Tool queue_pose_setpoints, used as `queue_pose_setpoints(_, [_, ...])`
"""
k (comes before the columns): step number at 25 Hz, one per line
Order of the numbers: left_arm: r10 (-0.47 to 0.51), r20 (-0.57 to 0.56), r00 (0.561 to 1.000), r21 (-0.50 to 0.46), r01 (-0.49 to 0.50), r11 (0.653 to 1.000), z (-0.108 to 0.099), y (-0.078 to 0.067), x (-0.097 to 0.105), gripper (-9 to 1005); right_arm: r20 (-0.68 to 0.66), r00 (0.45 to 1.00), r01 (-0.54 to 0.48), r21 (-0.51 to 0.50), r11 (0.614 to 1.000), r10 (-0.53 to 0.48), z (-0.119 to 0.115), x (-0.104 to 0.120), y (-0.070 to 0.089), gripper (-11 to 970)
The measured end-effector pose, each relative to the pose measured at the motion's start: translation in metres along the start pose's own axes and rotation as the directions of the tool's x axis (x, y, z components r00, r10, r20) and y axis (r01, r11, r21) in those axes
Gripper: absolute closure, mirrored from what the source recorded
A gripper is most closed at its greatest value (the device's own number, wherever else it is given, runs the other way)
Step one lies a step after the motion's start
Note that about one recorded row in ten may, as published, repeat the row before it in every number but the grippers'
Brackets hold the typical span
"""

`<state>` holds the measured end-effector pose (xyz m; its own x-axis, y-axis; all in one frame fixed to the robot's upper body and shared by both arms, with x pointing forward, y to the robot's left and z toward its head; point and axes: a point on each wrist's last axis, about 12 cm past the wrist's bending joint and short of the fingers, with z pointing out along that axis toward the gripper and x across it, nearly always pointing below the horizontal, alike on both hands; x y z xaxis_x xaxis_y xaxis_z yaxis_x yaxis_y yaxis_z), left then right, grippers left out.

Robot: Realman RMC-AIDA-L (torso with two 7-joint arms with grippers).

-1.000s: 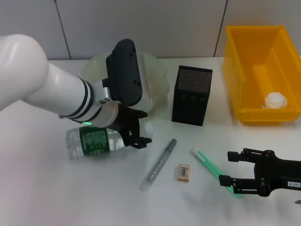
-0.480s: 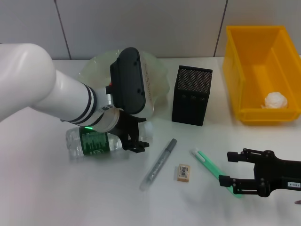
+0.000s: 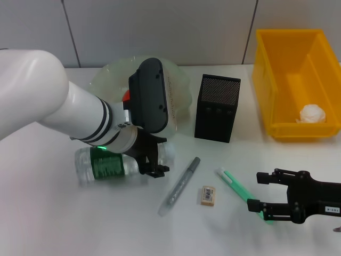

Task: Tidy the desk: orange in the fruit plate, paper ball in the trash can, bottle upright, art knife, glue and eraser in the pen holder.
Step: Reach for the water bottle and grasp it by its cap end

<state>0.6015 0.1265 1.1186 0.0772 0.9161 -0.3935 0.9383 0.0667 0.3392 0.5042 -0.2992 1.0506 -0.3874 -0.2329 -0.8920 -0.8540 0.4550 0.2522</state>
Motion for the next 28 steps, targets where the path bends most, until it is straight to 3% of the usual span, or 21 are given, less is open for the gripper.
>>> queue_pose_setpoints(19, [0.016,-0.003,1.000,-0.007,-0.016,1.000,0.007,-0.003,-0.001,315,0.000,1.000,0.006,0.003,1.000,-0.006,0.000,-0.002,-0.001,157])
queue_pose_setpoints(28, [0.027,-0.005,1.000,-0.028,-0.027,0.999,0.010,-0.004,-0.002,389,0.000,1.000,0.005,0.005,1.000,-0.005,0.000,-0.001,-0.001,157])
